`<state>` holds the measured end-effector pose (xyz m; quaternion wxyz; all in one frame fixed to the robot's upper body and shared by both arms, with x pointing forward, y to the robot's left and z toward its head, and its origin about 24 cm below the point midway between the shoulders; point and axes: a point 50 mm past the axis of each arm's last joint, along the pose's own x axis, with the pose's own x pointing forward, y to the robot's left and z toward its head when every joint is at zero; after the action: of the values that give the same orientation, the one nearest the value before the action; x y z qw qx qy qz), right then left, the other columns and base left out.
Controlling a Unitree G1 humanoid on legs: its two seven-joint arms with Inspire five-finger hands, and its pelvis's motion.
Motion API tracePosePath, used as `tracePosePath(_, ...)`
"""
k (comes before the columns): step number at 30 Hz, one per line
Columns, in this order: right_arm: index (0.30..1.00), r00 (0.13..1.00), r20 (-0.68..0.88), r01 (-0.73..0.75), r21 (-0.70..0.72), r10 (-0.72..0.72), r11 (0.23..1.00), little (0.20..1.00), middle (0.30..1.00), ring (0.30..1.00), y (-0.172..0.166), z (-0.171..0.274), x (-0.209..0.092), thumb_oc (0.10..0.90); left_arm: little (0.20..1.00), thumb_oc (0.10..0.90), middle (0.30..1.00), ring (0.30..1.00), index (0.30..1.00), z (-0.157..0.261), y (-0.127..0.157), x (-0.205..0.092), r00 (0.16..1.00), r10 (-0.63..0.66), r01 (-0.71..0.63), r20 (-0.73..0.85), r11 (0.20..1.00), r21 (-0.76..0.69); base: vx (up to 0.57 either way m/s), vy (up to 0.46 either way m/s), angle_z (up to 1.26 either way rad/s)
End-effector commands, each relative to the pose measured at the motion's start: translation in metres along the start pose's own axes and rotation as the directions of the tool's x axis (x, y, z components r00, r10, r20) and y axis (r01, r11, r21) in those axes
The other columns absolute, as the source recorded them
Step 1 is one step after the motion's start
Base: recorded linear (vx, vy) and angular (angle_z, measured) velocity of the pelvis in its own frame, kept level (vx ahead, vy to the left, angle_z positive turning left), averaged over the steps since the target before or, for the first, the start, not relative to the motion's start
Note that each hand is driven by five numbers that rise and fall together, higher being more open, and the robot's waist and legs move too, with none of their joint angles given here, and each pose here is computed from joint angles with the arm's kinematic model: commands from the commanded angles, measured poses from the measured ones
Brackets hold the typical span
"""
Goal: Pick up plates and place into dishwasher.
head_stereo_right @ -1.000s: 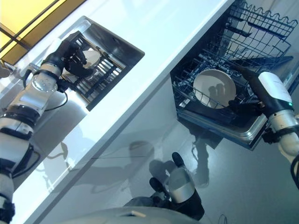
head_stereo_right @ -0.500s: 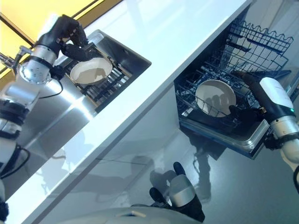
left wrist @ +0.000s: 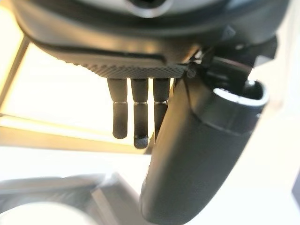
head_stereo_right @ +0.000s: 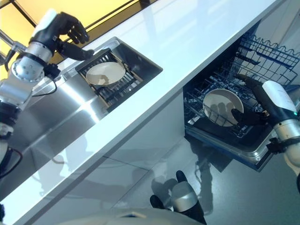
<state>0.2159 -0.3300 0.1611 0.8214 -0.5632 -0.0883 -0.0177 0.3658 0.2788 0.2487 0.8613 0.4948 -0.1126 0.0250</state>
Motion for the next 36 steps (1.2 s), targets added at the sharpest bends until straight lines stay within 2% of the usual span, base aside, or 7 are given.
tracePosePath(1, 0.900, 0.970, 0.179, 0.160, 0.048, -0.166, 0.986, 0.900, 0.900, 0.900, -0.036, 0.035, 0.016, 0.800, 0.900, 0.800, 0.900, 0.900, 0.900, -0.011, 0.033, -0.005, 0.993, 0.113, -0.109, -0.046, 0.991, 0.074, 0.00, 0.000, 0.00)
tracePosePath(6, 0.900, 0.978, 0.175, 0.105, 0.073, -0.116, 0.992, 0.900, 0.900, 0.900, -0.024, 0.035, 0.017, 0.800, 0.900, 0.800, 0.900, 0.900, 0.900, -0.021, 0.007, -0.003, 0.986, 0.146, -0.138, -0.075, 0.986, 0.098, 0.02, -0.044, 0.03)
tracePosePath(7, 0.900, 0.980, 0.175, 0.084, 0.088, -0.098, 0.993, 0.900, 0.900, 0.900, -0.019, 0.034, 0.018, 0.800, 0.900, 0.800, 0.900, 0.900, 0.900, -0.022, -0.008, -0.002, 0.985, 0.151, -0.145, -0.079, 0.986, 0.085, 0.01, -0.065, 0.05)
tracePosePath(14, 0.900, 0.981, 0.183, 0.042, 0.114, -0.062, 0.993, 0.900, 0.900, 0.900, -0.008, 0.036, 0.021, 0.800, 0.900, 0.800, 0.900, 0.900, 0.900, -0.022, -0.046, 0.000, 0.990, 0.122, -0.114, -0.067, 0.988, 0.109, 0.02, -0.063, 0.04)
tracePosePath(25, 0.900, 0.987, 0.158, -0.002, 0.109, -0.015, 0.994, 0.900, 0.900, 0.900, -0.001, 0.030, 0.021, 0.800, 0.900, 0.800, 0.900, 0.900, 0.900, -0.026, -0.053, 0.000, 0.984, 0.158, -0.152, -0.078, 0.986, 0.071, 0.03, -0.024, 0.00)
tracePosePath(36, 0.900, 0.992, 0.129, -0.012, 0.090, 0.000, 0.996, 0.900, 0.900, 0.900, -0.001, 0.027, 0.018, 0.800, 0.900, 0.800, 0.900, 0.900, 0.900, -0.033, -0.056, 0.000, 0.984, 0.151, -0.136, -0.099, 0.980, 0.148, 0.04, -0.026, -0.01)
